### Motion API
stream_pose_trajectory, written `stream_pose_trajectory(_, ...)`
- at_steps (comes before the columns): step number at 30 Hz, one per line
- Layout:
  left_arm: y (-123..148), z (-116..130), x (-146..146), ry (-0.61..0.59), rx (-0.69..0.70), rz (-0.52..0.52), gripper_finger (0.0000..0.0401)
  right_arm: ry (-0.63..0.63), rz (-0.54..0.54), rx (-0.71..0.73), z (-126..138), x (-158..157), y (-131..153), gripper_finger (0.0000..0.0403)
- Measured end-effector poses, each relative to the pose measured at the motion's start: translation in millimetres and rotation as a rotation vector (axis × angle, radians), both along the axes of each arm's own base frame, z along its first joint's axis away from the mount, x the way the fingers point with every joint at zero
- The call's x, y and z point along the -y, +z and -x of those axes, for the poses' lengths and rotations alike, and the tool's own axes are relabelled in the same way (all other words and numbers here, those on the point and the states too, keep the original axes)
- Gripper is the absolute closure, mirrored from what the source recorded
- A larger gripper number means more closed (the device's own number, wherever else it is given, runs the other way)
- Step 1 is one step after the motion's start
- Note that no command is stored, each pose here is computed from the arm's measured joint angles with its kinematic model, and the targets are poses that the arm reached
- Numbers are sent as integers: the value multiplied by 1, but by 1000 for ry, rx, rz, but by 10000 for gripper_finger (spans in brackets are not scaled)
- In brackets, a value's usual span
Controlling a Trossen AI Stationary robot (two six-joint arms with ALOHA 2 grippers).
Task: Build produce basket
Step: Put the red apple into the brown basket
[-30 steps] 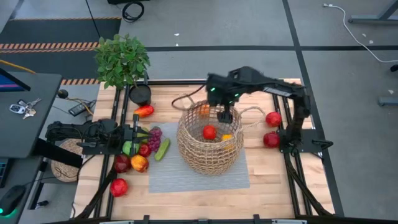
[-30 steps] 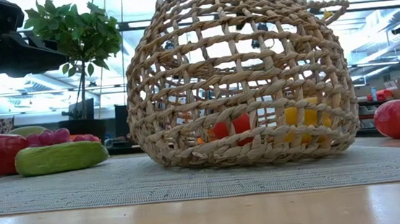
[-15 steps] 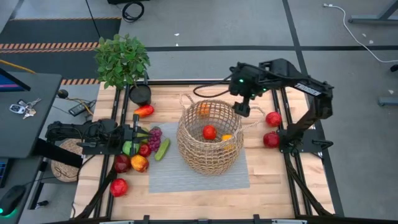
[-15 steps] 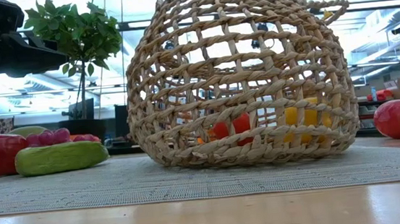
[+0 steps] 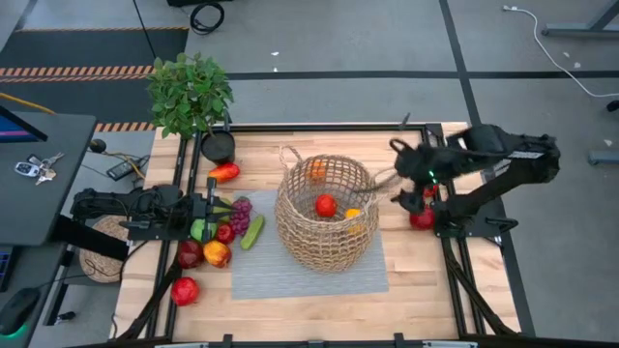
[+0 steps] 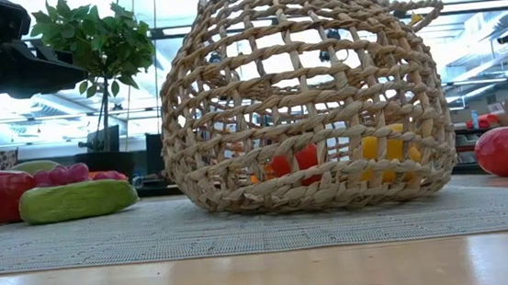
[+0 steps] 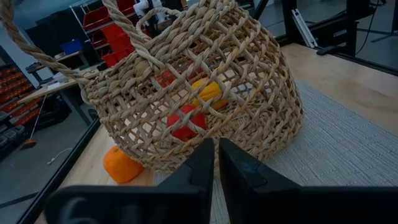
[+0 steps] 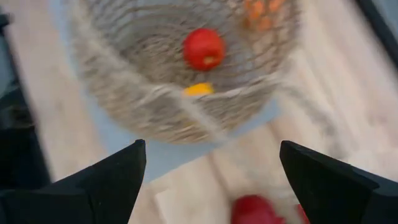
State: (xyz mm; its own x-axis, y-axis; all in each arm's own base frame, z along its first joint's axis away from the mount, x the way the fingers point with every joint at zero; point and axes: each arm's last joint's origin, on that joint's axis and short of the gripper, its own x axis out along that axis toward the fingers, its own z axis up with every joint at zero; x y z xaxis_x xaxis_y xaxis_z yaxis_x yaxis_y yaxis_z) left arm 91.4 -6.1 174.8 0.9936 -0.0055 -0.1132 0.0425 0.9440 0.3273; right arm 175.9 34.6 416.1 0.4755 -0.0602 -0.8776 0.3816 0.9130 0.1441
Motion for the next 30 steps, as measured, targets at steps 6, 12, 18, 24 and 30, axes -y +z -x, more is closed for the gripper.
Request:
stream_pose_trajectory(6,0,0,0,0,0,0,371,67,-40,-67,0,-45,-17,30)
stream_pose_trajectory(12,0,0,0,0,0,0,365,-3,9,-206,14,-62,-74,39)
stream_pose_trajectory(18,0,0,0,0,0,0,370,-151,-78,-209,35,-55,-121,57)
stream_pose_trajectory(24,0,0,0,0,0,0,373,-295,-44,-287,50,-43,-157,50)
stream_pose_trajectory(30,0,0,0,0,0,0,366,-376,21,-346,56,-30,-176,11)
